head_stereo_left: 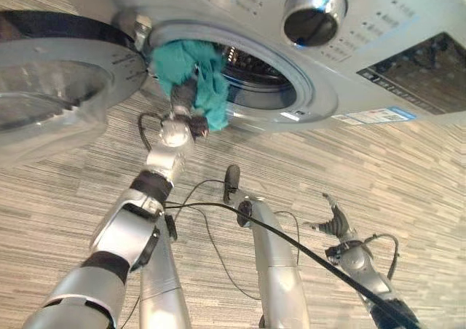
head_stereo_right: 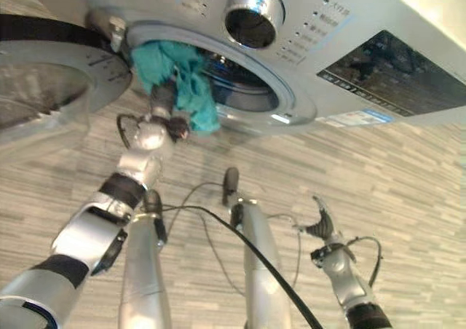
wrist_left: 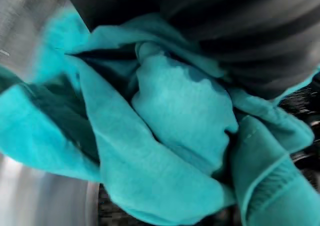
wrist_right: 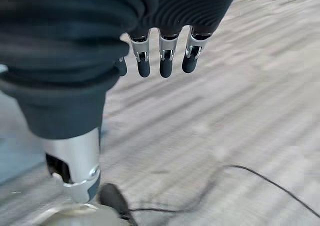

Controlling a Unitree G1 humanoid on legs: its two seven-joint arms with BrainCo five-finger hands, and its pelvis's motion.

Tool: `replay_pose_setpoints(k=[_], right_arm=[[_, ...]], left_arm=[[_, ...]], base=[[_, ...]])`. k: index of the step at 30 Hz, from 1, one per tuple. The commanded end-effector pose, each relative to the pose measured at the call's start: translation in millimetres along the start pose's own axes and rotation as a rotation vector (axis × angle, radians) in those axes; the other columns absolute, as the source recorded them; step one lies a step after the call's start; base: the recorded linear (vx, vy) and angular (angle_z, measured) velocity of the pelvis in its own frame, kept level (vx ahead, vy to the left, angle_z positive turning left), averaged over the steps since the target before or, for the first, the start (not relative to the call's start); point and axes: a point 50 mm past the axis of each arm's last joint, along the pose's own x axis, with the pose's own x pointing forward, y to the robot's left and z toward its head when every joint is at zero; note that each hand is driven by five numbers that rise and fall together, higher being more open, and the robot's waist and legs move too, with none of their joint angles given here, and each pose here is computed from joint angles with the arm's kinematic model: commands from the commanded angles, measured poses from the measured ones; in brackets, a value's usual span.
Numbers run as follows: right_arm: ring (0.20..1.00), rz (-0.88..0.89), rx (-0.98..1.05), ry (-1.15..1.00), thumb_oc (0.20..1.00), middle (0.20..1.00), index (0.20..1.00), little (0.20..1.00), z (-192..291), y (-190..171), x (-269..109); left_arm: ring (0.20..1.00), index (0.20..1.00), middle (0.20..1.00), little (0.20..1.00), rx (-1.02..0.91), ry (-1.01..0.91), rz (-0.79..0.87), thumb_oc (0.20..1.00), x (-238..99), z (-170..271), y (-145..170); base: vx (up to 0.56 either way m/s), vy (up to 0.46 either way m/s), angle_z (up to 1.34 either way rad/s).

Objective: Grab the laundry basket,head to the washer,open it,put in the laundry and shut it.

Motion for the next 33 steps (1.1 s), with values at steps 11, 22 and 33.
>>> replay_pose_setpoints(k=[11, 22, 33], right_arm=[[1.0, -0.137, 0.0, -0.038, 1.0, 1.0, 1.0, 1.0, -5.9, -31.9, -6.2], [1.0, -0.111, -0.008, -0.078, 1.0, 1.0, 1.0, 1.0, -4.3, -45.0, -9.4], [1.0, -0.014, -0.115, -0.002, 1.0, 1.0, 1.0, 1.0, -21.1, -58.8, -5.3]], left_arm=[[0.2, 0.2, 0.2, 0.2, -0.461, -0.578, 0.047, 0.2, 26.8, 227.1, -11.2], [1.0, 1.0, 1.0, 1.0, -0.118, -0.489, 0.109, 1.0, 39.0, 236.4, 26.4], [1.0, 1.0, 1.0, 1.0, 1.662, -0.001, -0.02, 1.0, 55.7, 117.8, 31.7]], base=[[0.03, -0.07, -0.22], [0.04, -0.074, -0.03], [0.0, 0.042, 0.06]])
